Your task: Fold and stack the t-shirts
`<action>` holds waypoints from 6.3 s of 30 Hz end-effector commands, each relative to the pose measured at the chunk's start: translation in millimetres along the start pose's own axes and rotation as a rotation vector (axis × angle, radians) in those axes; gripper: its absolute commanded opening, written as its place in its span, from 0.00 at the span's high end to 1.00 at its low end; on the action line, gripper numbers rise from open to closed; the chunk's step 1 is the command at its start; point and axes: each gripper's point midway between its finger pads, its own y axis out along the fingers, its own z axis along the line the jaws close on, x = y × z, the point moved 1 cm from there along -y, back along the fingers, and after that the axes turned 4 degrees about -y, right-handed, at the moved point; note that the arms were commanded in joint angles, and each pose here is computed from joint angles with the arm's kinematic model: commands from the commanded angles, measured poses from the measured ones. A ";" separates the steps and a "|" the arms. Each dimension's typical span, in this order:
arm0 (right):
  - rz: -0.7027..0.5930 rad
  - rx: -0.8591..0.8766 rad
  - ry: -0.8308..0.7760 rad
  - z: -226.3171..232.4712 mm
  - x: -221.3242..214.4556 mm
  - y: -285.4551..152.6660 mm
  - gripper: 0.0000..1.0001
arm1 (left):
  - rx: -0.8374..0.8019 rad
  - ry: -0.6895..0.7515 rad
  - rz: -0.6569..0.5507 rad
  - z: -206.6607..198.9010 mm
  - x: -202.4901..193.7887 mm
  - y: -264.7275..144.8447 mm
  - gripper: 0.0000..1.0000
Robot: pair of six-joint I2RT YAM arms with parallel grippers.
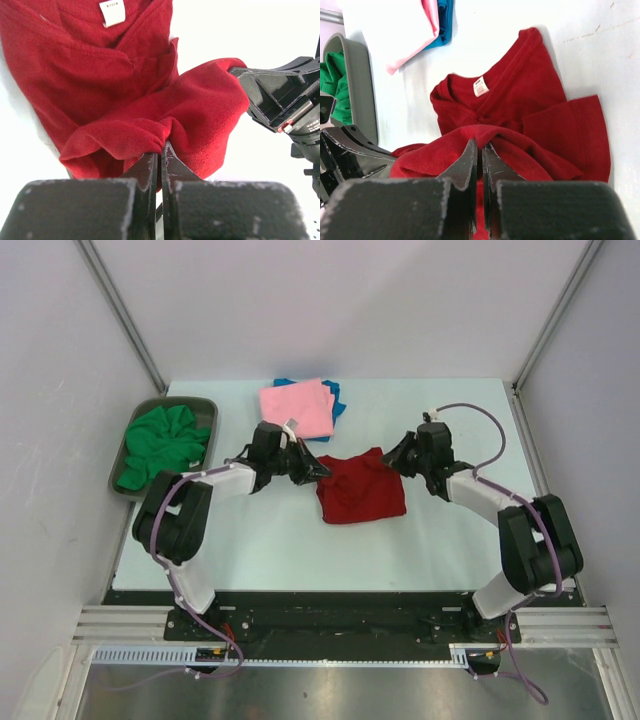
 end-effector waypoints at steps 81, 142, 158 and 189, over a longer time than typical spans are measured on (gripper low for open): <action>-0.082 0.118 -0.553 92.4 70.9 -74.1 0.00 | -0.121 0.449 -0.008 -109.3 -62.5 -96.2 0.00; -0.075 -0.252 -1.869 -6.0 -131.4 2.9 0.17 | 0.525 0.252 -0.346 109.5 -32.3 -108.2 0.00; -0.081 -0.235 -1.789 -6.0 -124.8 3.4 1.00 | 0.172 0.051 -0.217 70.2 -71.8 -84.5 0.00; -0.151 -0.168 -1.773 34.1 -119.1 -41.1 1.00 | -0.455 -0.478 -0.125 12.1 -99.3 -79.3 0.00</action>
